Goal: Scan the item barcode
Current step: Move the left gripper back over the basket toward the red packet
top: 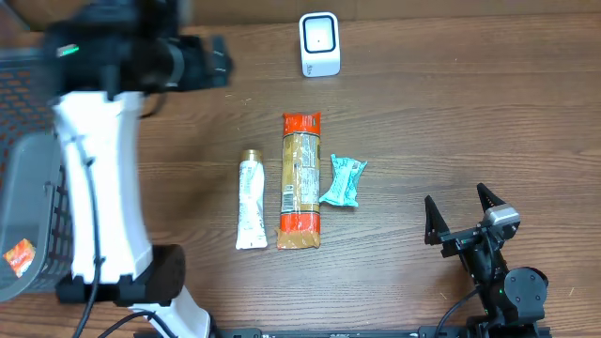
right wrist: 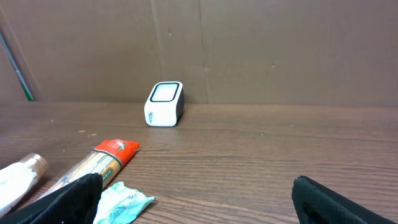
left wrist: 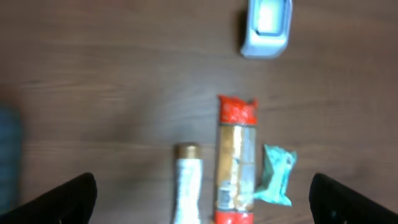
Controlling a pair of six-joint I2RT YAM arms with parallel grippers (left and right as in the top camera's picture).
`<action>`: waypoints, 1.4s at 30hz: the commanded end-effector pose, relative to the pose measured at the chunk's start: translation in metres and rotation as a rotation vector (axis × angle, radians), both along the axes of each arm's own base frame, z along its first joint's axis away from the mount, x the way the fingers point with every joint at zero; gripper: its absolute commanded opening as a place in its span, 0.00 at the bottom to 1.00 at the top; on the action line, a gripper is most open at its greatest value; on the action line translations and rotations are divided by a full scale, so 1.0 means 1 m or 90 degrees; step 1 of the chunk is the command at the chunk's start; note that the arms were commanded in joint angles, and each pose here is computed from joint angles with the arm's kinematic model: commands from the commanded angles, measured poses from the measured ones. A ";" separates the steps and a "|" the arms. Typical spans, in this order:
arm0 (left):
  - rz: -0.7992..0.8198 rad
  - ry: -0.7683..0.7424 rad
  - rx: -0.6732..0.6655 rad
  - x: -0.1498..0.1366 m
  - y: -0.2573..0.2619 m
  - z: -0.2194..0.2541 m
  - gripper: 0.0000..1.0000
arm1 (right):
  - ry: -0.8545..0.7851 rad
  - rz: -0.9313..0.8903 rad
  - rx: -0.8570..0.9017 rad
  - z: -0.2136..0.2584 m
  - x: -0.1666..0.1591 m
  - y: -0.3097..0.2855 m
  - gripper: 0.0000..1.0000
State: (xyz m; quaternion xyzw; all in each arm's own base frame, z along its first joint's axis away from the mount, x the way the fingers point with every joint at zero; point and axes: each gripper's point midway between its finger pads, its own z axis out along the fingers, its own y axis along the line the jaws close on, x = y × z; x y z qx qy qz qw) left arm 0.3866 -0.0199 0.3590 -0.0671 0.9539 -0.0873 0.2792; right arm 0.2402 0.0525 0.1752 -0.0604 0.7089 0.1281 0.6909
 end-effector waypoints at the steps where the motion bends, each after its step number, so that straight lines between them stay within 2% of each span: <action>1: 0.086 -0.069 0.017 -0.018 0.048 0.040 1.00 | -0.003 -0.001 0.000 -0.002 0.000 0.000 1.00; 5: 0.233 -0.117 -0.022 -0.048 0.099 0.066 1.00 | -0.003 -0.001 0.000 -0.002 0.000 0.000 1.00; 11: 0.415 -0.167 0.000 -0.103 0.171 0.090 0.99 | -0.003 -0.001 0.000 -0.002 0.000 0.000 1.00; 14: 0.521 -0.179 -0.015 -0.130 0.201 0.094 1.00 | -0.003 -0.001 0.000 -0.002 0.000 0.000 1.00; 20: 0.637 -0.136 0.015 -0.150 0.246 0.076 0.97 | -0.003 -0.001 0.000 -0.002 0.000 0.000 1.00; 22: 0.654 -0.093 0.024 -0.147 0.259 0.058 0.93 | -0.003 -0.001 0.000 -0.002 0.000 0.000 1.00; 25: 0.689 -0.018 0.047 -0.152 0.273 0.030 0.93 | -0.003 -0.001 0.000 -0.002 0.000 0.000 1.00; 28: 0.747 0.048 0.073 -0.167 0.286 0.007 0.96 | -0.003 -0.001 0.000 -0.002 0.000 0.000 1.00; 34: 0.798 0.137 0.055 -0.194 0.308 -0.034 1.00 | -0.003 -0.001 0.000 -0.002 0.000 0.000 1.00; 37: 0.791 0.164 0.049 -0.203 0.321 -0.052 1.00 | -0.003 -0.001 0.000 -0.002 0.000 0.000 1.00; 42: 0.715 0.186 0.048 -0.197 0.337 -0.088 0.96 | -0.003 -0.001 0.000 -0.002 0.000 0.000 1.00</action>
